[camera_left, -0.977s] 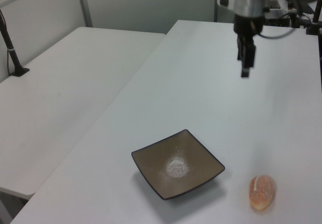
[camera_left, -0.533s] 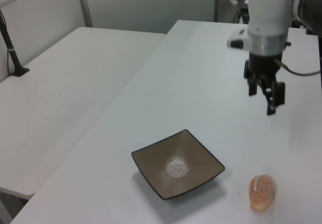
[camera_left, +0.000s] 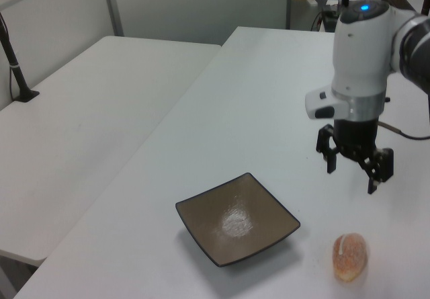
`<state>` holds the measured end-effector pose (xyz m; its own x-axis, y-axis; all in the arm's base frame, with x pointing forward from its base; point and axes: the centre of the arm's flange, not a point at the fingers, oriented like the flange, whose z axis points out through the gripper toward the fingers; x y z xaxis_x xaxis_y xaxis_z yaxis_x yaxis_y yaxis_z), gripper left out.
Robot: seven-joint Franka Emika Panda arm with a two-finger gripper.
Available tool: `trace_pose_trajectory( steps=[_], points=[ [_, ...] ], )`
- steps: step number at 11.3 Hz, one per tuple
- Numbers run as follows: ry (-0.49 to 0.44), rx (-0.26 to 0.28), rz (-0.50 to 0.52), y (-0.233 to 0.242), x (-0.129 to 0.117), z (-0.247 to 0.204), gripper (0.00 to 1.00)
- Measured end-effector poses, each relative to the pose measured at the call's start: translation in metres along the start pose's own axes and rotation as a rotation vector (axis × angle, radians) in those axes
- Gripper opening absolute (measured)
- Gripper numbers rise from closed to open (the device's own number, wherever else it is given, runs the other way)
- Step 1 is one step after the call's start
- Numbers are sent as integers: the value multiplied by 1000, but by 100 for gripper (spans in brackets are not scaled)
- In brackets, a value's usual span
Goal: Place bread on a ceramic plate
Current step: 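Lower the gripper down over the orange bread roll, then close the gripper on the bread roll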
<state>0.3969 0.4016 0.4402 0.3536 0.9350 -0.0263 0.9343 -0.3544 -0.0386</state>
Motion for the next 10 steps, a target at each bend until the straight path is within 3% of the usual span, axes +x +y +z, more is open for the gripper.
trace_pose_trajectory(
  steps=[10],
  points=[
    [-49,-20,-253,-49,36,103,100]
  ],
)
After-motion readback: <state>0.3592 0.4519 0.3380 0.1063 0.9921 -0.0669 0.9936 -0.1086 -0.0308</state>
